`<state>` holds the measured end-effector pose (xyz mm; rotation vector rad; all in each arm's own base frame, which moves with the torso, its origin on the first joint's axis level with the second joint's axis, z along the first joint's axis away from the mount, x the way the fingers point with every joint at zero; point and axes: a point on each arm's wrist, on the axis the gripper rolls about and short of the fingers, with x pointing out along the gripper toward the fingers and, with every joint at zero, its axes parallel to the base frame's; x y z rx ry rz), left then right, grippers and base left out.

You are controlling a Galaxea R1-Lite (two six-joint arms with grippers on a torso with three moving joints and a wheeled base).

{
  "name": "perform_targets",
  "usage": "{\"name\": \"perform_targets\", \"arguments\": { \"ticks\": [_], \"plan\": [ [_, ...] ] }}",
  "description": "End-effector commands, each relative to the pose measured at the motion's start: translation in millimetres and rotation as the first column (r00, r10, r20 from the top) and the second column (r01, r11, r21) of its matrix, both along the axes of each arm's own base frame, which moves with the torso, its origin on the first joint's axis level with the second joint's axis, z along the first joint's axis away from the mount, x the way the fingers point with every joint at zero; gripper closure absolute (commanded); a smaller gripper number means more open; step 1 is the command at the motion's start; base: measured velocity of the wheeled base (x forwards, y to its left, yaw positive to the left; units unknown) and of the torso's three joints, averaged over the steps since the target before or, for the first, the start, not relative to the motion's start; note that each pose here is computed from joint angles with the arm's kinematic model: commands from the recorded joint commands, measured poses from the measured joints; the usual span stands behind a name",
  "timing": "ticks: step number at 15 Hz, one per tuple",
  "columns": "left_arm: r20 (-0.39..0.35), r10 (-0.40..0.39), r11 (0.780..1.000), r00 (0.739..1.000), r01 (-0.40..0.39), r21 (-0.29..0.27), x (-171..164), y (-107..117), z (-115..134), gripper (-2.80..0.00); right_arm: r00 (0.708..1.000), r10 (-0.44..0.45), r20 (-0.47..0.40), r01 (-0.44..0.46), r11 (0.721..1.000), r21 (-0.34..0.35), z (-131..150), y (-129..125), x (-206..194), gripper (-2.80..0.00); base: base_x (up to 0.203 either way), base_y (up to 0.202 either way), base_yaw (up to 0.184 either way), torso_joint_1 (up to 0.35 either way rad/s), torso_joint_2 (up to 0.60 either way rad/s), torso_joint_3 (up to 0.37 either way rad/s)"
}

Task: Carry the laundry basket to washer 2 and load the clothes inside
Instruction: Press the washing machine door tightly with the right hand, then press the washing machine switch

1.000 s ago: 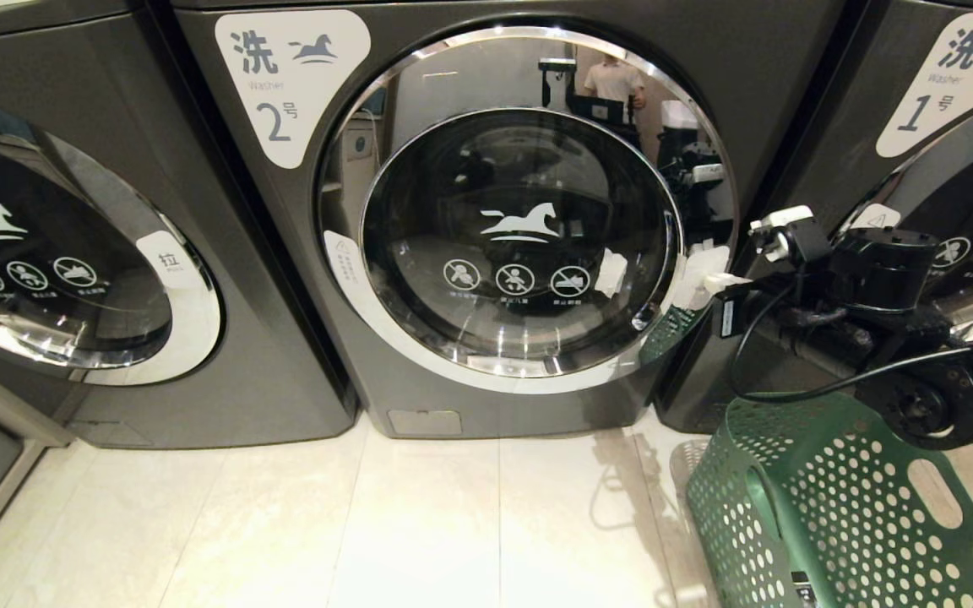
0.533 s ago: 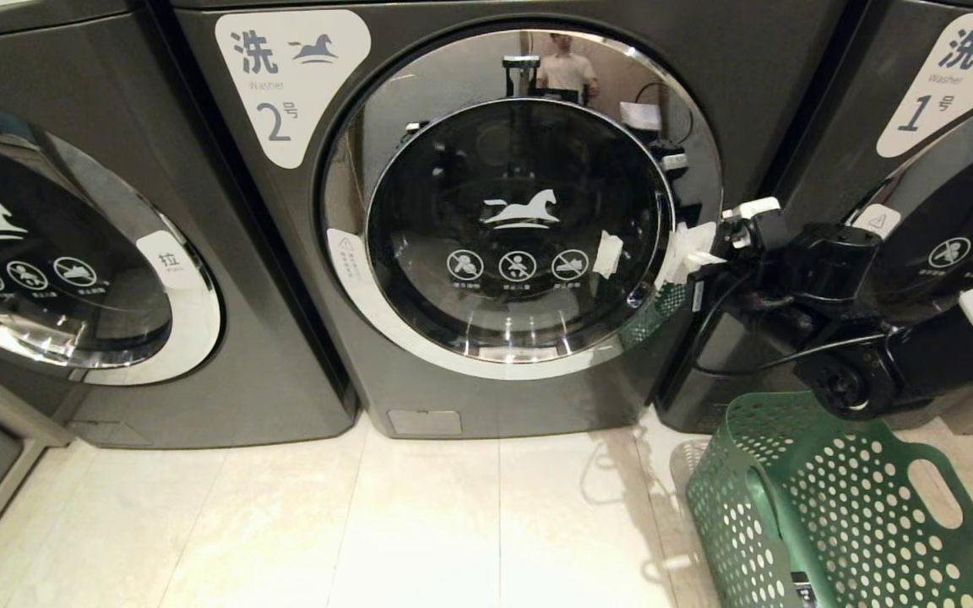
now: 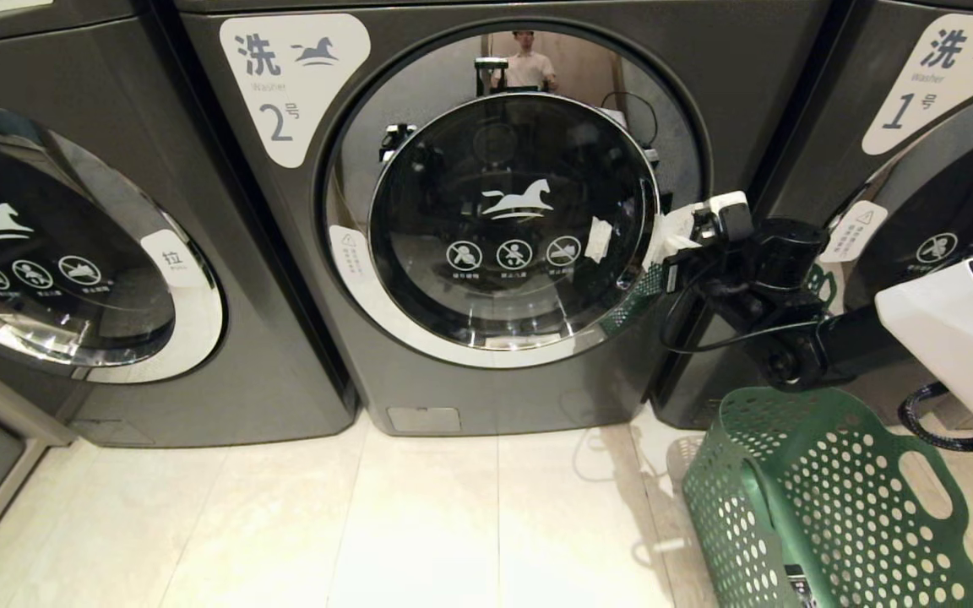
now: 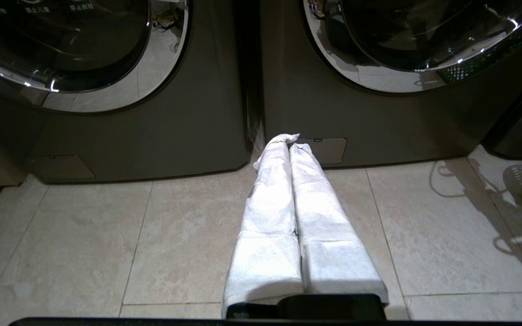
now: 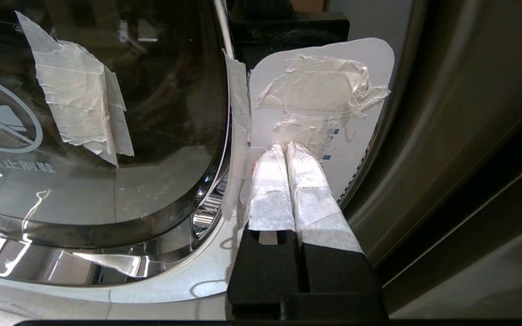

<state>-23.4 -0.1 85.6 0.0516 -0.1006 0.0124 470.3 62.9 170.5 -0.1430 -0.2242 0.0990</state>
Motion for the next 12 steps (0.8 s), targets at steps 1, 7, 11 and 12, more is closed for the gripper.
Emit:
{"name": "perform_targets", "arguments": {
  "ticks": [1, 7, 11, 12],
  "plan": [
    [-0.037, 0.001, 1.000, 0.999, -0.001, 0.000, 3, 0, -11, 0.00, 1.000, -0.013, 0.010, 0.013, 1.000, 0.001, -1, -2, 1, 0.00, 0.000, 0.000, 0.000, 0.000, 0.00, 0.000],
    [-0.033, 0.003, 1.000, 0.999, -0.003, 0.000, 3, 0, -10, 0.00, 0.978, -0.004, -0.211, -0.008, 0.999, -0.053, 9, -10, -111, 0.00, 0.000, 0.000, 0.000, 0.000, 0.00, 0.000],
    [-0.033, 0.003, 1.000, 0.999, -0.003, 0.000, 3, 0, -10, 0.00, 0.929, -0.011, -0.369, -0.023, 0.996, -0.090, -16, -23, -209, 0.00, 0.000, 0.000, 0.000, 0.000, 0.00, 0.000],
    [-0.033, 0.004, 1.000, 0.999, -0.004, -0.001, 3, 0, -10, 0.00, 0.910, -0.015, -0.414, -0.028, 0.995, -0.097, -27, -28, -239, 0.00, 0.000, 0.000, 0.000, 0.000, 0.00, 0.000]
  ]
}}
